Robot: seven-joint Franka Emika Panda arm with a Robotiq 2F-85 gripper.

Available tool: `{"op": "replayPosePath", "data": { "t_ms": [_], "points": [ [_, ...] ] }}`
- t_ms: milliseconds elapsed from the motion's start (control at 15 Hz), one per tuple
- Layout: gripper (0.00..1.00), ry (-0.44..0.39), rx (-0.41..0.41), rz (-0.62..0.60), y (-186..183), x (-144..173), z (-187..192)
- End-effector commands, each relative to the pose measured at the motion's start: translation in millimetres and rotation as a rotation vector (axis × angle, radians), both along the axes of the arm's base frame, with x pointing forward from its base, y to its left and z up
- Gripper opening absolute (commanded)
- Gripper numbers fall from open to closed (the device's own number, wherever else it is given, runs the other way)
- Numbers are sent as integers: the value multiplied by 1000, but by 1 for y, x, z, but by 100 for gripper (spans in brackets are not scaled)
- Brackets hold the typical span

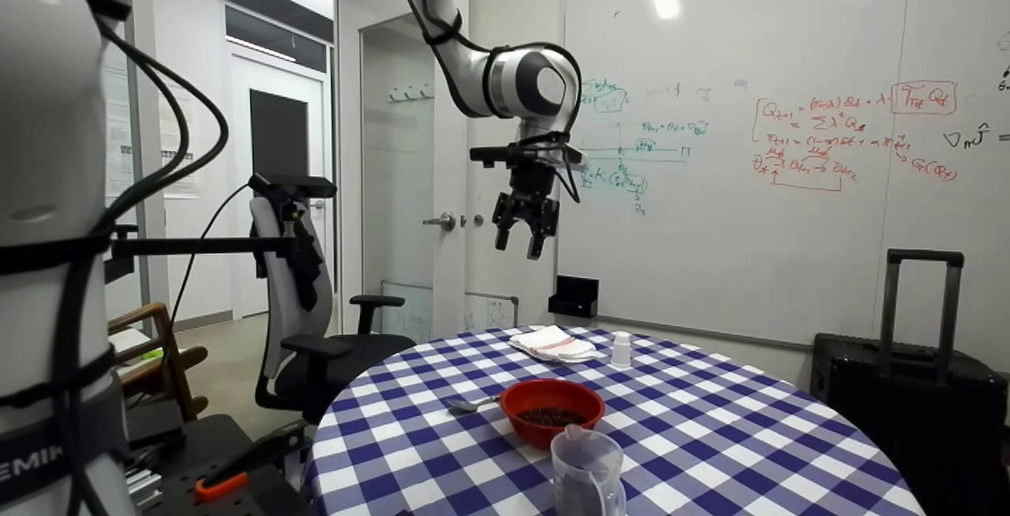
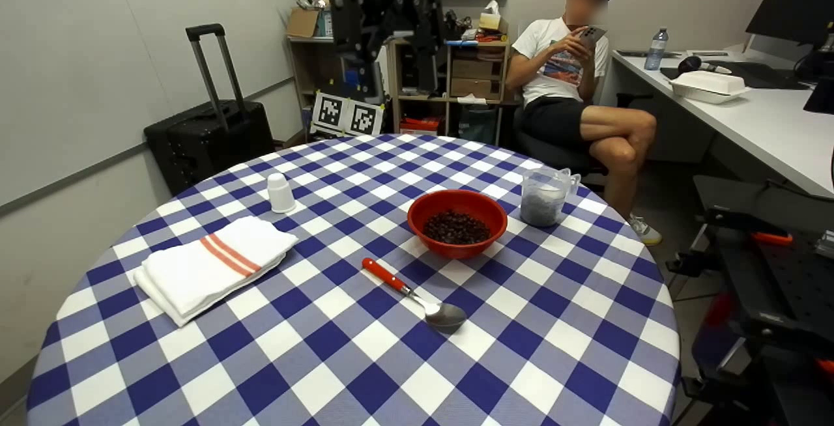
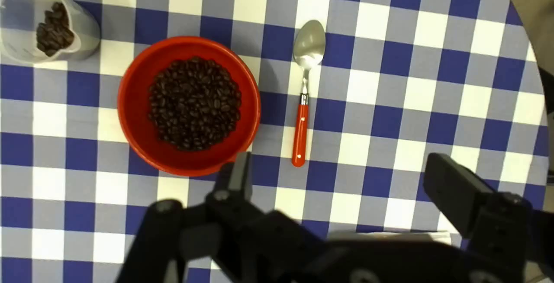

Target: Use the spoon to scoop up contents from the bowl and put them inside the jug

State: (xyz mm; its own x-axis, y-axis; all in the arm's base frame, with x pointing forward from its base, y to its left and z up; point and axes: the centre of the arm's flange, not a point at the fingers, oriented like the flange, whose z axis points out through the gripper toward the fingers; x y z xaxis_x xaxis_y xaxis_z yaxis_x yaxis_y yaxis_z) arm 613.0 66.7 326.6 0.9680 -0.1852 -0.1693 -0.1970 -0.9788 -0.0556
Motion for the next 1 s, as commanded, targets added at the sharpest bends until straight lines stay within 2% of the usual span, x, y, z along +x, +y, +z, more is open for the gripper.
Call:
{"op": "replayPosePath", "data": {
  "t_ms": [0, 267, 533, 733, 933],
  "points": [
    [100, 36, -6, -37, 22, 59, -28],
    [100, 59, -55, -120, 44, 73, -83],
    [100, 88, -93, -165, 48, 79, -137],
    [100, 69, -130, -202, 28, 83, -160],
    [100, 37, -123, -227, 5, 91, -168]
  ]
}}
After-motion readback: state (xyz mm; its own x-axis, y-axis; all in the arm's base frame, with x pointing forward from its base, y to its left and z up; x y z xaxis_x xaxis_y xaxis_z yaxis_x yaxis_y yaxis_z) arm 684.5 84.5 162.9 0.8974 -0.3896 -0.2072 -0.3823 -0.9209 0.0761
